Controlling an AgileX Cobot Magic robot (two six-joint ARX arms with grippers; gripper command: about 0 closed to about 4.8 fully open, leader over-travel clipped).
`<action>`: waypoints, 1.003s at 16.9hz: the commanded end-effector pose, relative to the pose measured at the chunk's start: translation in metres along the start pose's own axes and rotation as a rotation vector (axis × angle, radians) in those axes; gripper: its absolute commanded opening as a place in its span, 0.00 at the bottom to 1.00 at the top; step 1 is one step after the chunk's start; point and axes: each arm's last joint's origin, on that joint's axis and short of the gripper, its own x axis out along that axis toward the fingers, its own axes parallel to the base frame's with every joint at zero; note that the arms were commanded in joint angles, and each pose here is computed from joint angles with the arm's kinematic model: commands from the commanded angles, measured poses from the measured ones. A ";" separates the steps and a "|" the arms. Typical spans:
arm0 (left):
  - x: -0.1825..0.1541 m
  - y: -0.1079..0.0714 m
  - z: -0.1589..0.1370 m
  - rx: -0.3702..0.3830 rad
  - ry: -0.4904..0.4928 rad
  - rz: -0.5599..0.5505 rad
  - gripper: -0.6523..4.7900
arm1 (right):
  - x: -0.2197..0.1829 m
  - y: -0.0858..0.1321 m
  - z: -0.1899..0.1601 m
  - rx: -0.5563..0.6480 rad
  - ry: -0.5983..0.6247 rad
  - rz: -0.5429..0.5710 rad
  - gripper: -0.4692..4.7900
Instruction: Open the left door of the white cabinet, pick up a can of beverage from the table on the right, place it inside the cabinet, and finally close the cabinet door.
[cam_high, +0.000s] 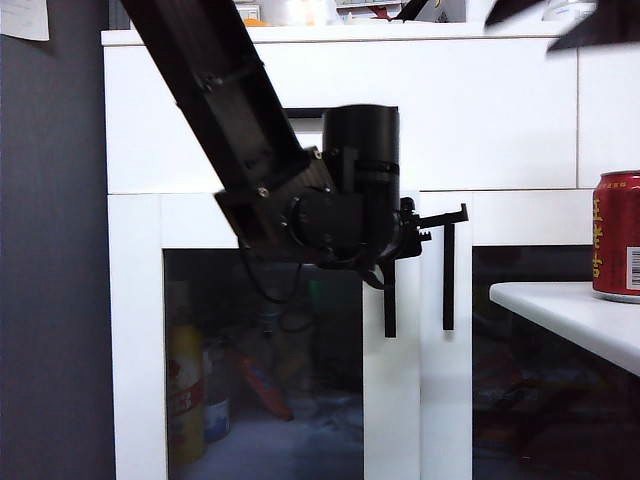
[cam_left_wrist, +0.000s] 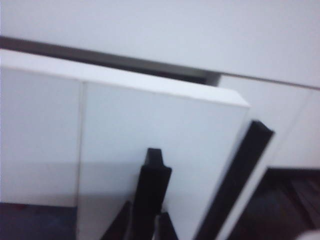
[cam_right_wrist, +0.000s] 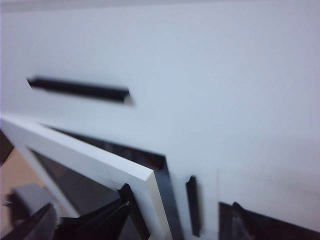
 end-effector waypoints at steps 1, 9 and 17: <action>-0.014 0.008 -0.004 0.029 0.057 0.073 0.11 | 0.017 -0.004 -0.006 -0.005 -0.001 0.059 0.99; -0.032 0.011 0.020 -0.021 -0.007 0.031 0.11 | 0.021 -0.006 -0.006 -0.014 -0.024 0.067 0.99; -0.032 0.010 0.019 -0.011 0.006 0.027 0.11 | -0.001 -0.002 0.012 -0.082 -0.109 0.026 0.99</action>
